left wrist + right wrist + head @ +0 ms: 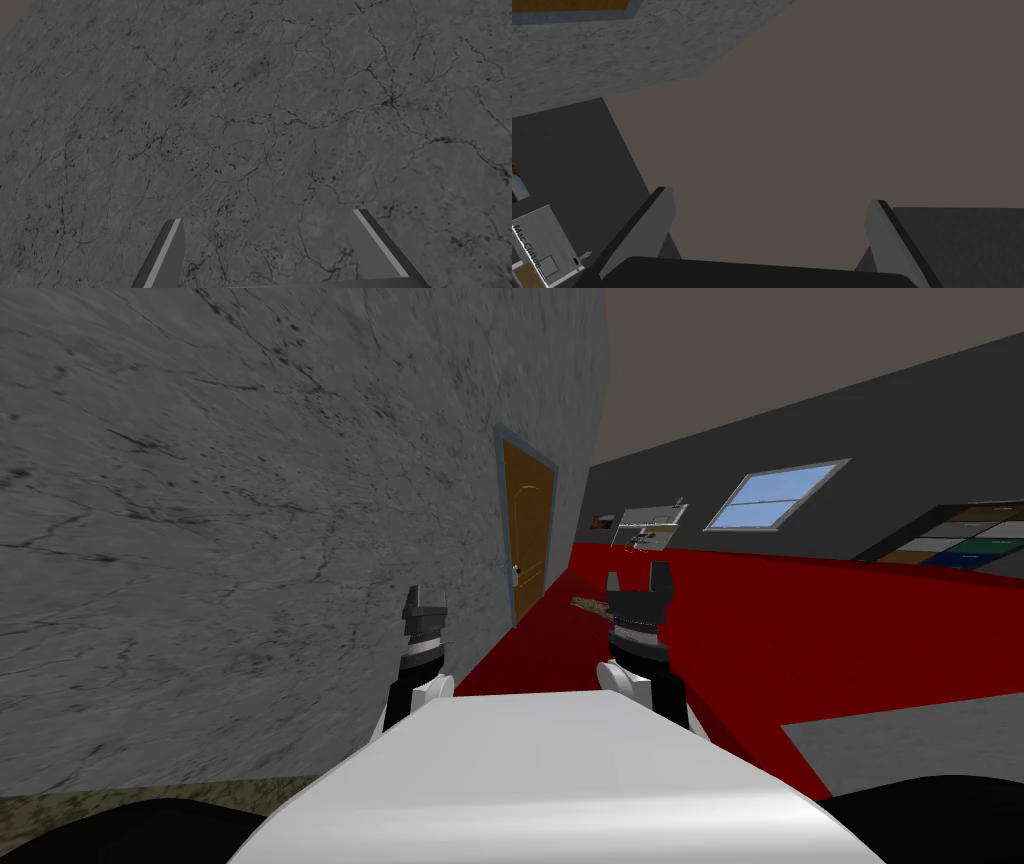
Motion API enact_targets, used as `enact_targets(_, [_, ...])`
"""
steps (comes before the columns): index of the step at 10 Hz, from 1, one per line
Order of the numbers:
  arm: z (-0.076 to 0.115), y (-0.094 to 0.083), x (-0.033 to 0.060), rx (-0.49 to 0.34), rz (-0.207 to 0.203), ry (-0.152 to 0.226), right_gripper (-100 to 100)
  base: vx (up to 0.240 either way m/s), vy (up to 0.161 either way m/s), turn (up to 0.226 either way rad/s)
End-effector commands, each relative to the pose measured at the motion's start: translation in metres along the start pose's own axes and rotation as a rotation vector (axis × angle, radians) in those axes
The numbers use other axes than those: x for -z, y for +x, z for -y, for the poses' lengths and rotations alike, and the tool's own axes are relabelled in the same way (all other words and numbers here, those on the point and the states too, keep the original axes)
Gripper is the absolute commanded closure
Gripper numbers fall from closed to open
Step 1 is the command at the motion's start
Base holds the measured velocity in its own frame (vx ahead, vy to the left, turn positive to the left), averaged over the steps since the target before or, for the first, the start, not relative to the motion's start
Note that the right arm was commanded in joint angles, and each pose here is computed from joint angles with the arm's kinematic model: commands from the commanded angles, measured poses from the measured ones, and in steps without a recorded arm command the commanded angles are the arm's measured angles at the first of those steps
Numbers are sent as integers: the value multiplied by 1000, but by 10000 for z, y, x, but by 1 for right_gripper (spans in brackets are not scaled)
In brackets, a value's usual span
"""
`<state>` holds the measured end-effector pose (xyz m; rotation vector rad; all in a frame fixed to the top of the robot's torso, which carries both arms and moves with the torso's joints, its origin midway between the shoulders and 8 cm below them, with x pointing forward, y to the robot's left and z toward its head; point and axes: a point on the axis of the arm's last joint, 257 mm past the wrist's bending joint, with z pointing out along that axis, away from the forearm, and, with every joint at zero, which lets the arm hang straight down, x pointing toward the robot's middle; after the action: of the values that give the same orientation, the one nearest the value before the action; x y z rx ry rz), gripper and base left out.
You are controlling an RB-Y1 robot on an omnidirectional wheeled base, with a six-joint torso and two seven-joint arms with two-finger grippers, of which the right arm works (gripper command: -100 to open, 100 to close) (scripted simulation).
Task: Pull the door open
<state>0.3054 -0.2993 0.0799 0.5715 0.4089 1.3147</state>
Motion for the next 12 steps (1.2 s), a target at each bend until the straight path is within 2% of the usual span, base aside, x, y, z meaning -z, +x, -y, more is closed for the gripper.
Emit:
enact_targets(1, [121,62,20,48,-32,15,-100,58,-20,82])
enact_targets(5, [349,168,65,136,-91,41,-100,97,-37,74])
enact_targets(6, [468,218,92,182,-120,54,-100,90,-48,104])
enact_targets(12, [911,381,210,344,-229,96,-100,96,-40,82])
